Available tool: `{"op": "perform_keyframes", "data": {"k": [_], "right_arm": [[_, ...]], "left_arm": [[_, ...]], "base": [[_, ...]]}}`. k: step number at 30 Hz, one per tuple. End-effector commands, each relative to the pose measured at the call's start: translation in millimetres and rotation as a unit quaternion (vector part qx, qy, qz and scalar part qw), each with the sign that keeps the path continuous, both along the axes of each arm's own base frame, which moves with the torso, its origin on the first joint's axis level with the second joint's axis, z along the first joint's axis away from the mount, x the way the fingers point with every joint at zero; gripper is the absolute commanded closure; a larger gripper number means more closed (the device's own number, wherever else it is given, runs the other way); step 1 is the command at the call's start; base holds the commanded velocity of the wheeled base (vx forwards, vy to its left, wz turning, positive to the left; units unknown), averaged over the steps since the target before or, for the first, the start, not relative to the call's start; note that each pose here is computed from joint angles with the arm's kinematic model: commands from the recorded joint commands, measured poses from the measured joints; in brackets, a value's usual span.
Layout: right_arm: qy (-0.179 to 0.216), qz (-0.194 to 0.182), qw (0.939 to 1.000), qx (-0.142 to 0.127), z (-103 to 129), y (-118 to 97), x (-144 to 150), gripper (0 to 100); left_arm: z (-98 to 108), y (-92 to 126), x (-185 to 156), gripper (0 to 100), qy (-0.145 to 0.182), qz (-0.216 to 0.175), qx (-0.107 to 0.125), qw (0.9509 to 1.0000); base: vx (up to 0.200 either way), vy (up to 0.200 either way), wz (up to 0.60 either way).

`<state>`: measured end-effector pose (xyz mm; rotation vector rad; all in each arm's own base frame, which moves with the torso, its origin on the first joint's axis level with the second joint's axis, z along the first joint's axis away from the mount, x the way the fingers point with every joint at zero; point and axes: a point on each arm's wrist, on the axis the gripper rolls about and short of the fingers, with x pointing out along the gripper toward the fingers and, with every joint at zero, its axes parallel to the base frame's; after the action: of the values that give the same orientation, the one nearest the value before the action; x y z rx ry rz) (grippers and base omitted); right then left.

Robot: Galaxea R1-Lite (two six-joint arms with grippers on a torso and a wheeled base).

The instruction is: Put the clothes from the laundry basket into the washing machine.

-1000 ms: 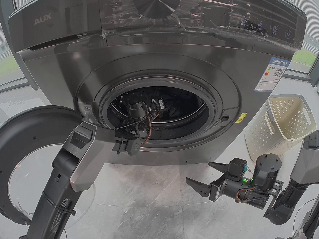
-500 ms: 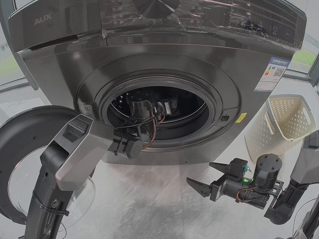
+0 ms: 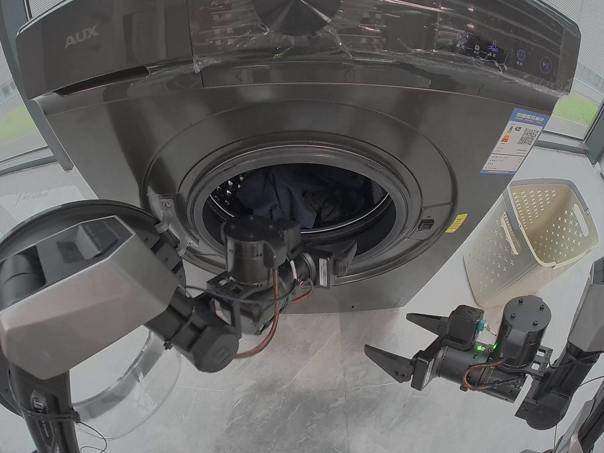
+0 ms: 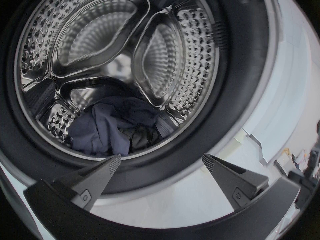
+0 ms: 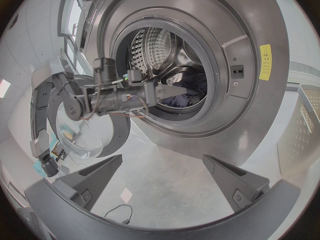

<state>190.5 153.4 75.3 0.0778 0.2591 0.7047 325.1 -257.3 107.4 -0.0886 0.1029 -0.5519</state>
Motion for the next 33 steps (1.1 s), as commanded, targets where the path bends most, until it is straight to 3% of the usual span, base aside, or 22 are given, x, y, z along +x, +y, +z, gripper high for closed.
{"op": "perform_keyframes", "data": {"k": [1,7,9,13,15,20,21,25,27,33], "right_arm": [[-0.026,0.01,0.9994,0.02,26.5,-29.9,-46.2,0],[-0.093,-0.06,0.992,0.062,55.7,-51.4,-54.4,0],[-0.103,-0.074,0.9899,0.063,60.9,-59.0,-57.3,0],[-0.107,-0.107,0.9875,0.044,65.4,-76.6,-64.2,0],[-0.096,-0.128,0.9869,0.019,65.1,-90.6,-74.7,0],[-0.102,-0.158,0.9821,0.004,67.4,-106.4,-92.7,0],[-0.109,-0.183,0.977,-0.008,67.8,-114.2,-100.7,0],[-0.114,-0.212,0.9704,-0.017,67.1,-124.9,-112.5,0],[-0.114,-0.238,0.9643,-0.019,63.2,-135.5,-129.8,0],[-0.112,-0.285,0.9516,-0.029,46.0,-149.9,-165.5,0]], "left_arm": [[28.6,48.7,-131.9,0,-0.032,-0.091,0.016,0.9952],[42.9,100.6,-177.4,0,-0.041,-0.086,0.005,0.9954],[43.7,118.5,-190.3,0,-0.045,-0.079,0.005,0.9958],[44.5,145.8,-205.5,0,-0.053,-0.055,0.001,0.9971],[44.2,166.4,-216.1,0,-0.055,-0.029,0.004,0.998],[49.1,188.5,-236.1,0,-0.074,-0.014,0.004,0.9972],[53.7,198.3,-248.0,0,-0.083,-0.012,-0.003,0.9965],[55.4,216.5,-266.7,0,-0.083,0.006,0.008,0.9965],[49.0,236.7,-289.6,0,-0.08,0.035,0.023,0.9959],[33.3,257.3,-320.6,0,-0.084,0.105,0.031,0.9905]], "base": [[0.0,0.0,0.0],[0.0,0.0,0.0],[-0.2,0.0,0.0],[-0.2,0.0,0.0],[-0.2,0.0,0.0],[-0.2,0.0,0.0],[-0.2,0.0,0.0],[-0.2,0.0,0.0],[-0.2,0.0,0.0],[-0.2,0.0,0.0]]}}
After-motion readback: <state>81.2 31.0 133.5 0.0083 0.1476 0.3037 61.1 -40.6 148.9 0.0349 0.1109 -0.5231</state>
